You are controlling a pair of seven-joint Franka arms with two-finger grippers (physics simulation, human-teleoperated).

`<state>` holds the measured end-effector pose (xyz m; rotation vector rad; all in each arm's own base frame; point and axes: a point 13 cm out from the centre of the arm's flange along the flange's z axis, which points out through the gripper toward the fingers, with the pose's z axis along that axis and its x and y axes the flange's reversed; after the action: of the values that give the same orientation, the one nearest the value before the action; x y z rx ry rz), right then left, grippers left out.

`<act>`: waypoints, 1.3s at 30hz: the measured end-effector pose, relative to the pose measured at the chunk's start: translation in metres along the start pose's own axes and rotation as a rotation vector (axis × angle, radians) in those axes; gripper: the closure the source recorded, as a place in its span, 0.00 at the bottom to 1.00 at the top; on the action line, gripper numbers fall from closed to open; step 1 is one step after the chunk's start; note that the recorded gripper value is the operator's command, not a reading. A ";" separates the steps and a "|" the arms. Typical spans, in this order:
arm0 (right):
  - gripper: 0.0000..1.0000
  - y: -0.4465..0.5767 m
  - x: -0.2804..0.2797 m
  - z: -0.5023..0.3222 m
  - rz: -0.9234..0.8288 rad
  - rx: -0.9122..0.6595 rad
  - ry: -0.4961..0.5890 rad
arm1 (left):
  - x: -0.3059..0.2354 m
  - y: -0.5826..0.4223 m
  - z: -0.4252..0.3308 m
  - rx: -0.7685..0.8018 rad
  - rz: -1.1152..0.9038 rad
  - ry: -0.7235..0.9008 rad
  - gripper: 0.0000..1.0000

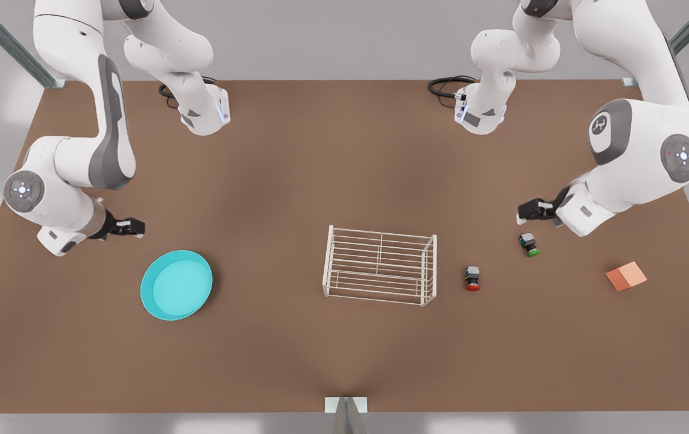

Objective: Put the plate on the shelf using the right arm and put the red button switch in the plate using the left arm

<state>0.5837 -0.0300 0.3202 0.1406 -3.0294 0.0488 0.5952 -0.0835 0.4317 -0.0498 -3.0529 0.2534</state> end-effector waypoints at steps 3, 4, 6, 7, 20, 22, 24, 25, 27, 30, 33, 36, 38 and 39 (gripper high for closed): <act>0.00 -0.001 -0.004 0.010 -0.005 -0.011 0.003 | -0.007 -0.002 -0.003 0.000 0.001 -0.030 0.00; 0.00 0.000 -0.008 0.025 0.000 -0.026 0.019 | -0.007 -0.001 -0.002 -0.001 -0.001 -0.030 0.00; 0.00 -0.015 -0.026 0.056 0.037 -0.066 0.037 | -0.004 0.001 0.003 -0.003 -0.005 -0.019 0.00; 0.00 -0.019 -0.037 0.072 0.048 -0.080 0.044 | -0.001 0.003 0.005 -0.005 -0.007 -0.011 0.00; 0.00 -0.062 -0.092 0.210 0.137 -0.263 0.087 | 0.012 0.016 0.012 -0.041 -0.019 0.024 0.00; 0.00 -0.061 -0.091 0.226 0.131 -0.270 0.098 | 0.012 0.016 0.012 -0.043 -0.020 0.024 0.00; 0.00 -0.067 -0.092 0.236 0.131 -0.273 0.098 | 0.012 0.016 0.012 -0.044 -0.020 0.024 0.00; 0.00 -0.071 -0.093 0.241 0.131 -0.275 0.097 | 0.012 0.016 0.012 -0.044 -0.020 0.024 0.00; 0.02 -0.074 -0.093 0.249 0.130 -0.281 0.100 | 0.012 0.016 0.012 -0.045 -0.019 0.024 0.00; 0.07 -0.069 -0.092 0.257 0.139 -0.317 0.101 | 0.012 0.015 0.012 -0.046 -0.019 0.024 0.00; 0.15 -0.064 -0.092 0.258 0.137 -0.340 0.103 | 0.012 0.015 0.012 -0.046 -0.019 0.024 0.00; 0.23 -0.060 -0.091 0.258 0.131 -0.353 0.106 | 0.012 0.015 0.013 -0.047 -0.018 0.025 0.00; 0.26 -0.059 -0.089 0.263 0.128 -0.360 0.114 | 0.012 0.015 0.013 -0.047 -0.018 0.025 0.00; 0.30 -0.059 -0.088 0.265 0.126 -0.362 0.117 | 0.012 0.015 0.013 -0.047 -0.019 0.025 0.00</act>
<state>0.6484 -0.0906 0.0489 -0.0814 -2.8665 -0.4606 0.5827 -0.0705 0.4178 -0.0271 -3.0329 0.1790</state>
